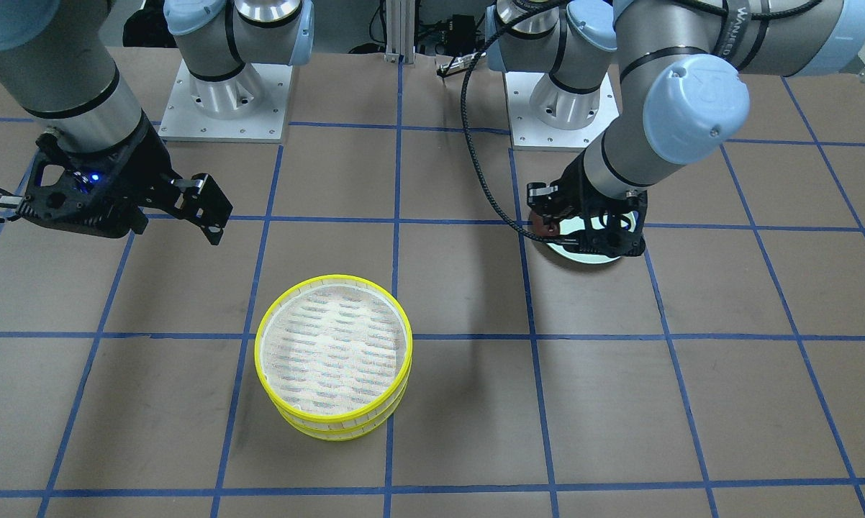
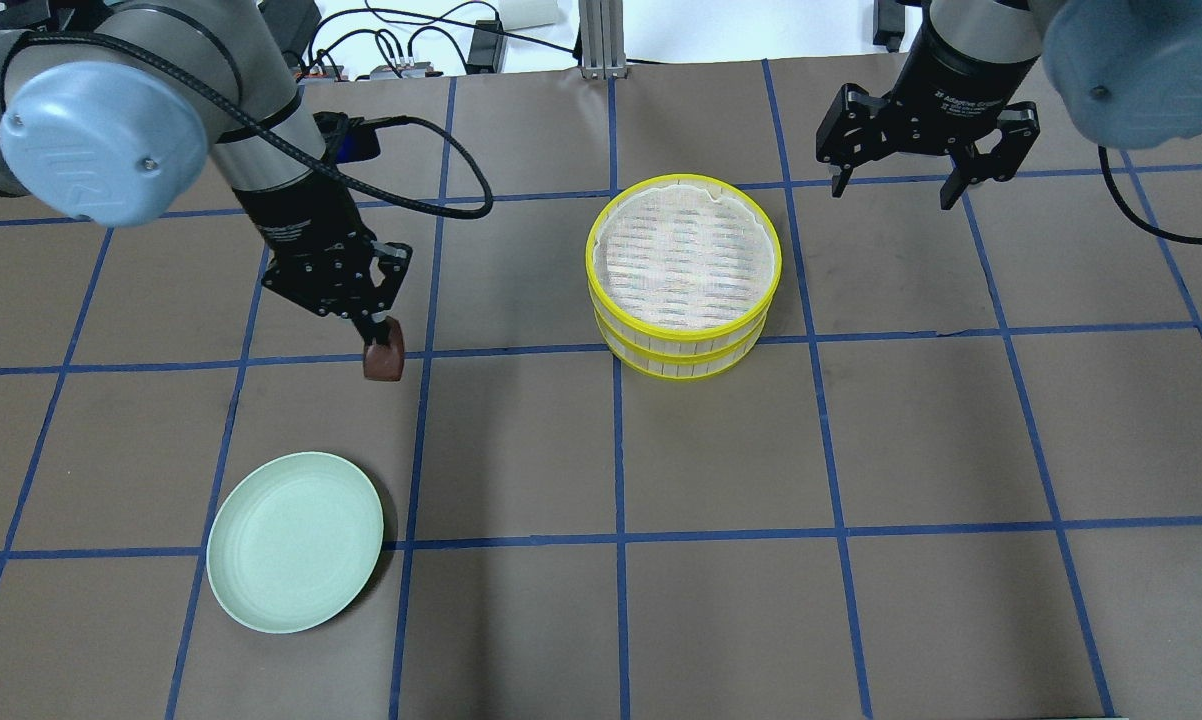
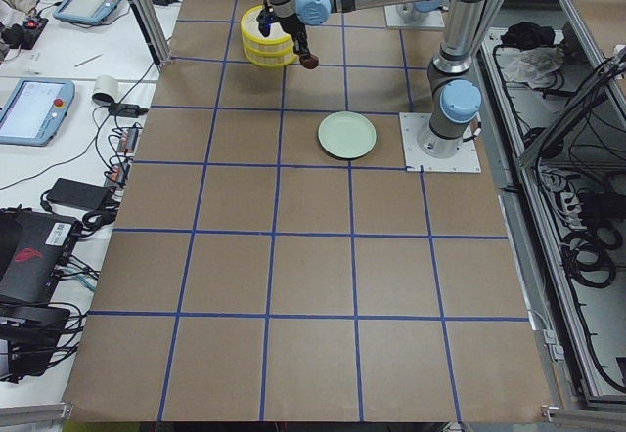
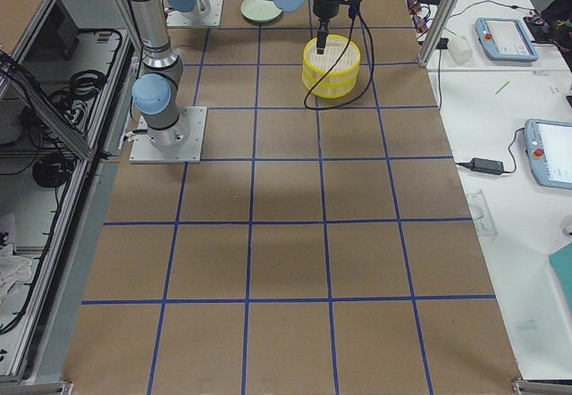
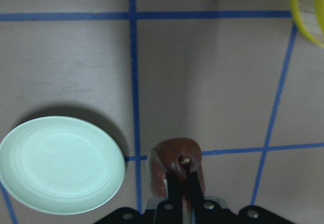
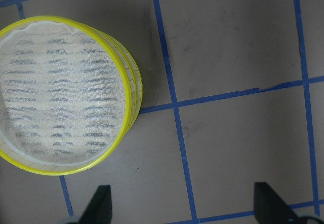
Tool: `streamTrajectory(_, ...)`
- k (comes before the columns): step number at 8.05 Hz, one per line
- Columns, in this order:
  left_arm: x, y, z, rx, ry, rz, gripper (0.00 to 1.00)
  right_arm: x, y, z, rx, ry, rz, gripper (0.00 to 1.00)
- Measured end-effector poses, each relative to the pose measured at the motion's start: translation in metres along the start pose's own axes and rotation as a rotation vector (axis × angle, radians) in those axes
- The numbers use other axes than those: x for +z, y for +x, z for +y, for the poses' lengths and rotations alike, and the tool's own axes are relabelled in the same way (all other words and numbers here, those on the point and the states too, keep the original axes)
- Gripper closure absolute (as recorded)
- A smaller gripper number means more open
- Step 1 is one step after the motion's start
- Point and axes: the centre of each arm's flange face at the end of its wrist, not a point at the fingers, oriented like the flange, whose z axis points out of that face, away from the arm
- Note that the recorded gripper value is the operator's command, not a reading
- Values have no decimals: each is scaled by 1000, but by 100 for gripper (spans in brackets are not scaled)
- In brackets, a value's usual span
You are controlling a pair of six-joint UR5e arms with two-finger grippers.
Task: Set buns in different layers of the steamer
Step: 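Lower the brown bun into the top steamer tier with the left gripper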
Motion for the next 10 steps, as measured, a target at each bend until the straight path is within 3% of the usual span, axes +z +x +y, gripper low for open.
streamTrajectory(3, -11, 74, -7, -29, 154, 223, 100, -2, 5, 5, 2, -13, 9, 0)
streamTrajectory(6, -13, 124, -23, -47, 232, 461, 100, -1, 5, 5, 1, -16, 14, 0)
streamTrajectory(8, 1, 136, -48, -38, 267, 547, 100, -1, 5, 5, 2, -16, 12, 0)
streamTrajectory(10, 27, 142, -75, -21, 288, 569, 100, -1, 5, 6, 1, -16, 12, 0)
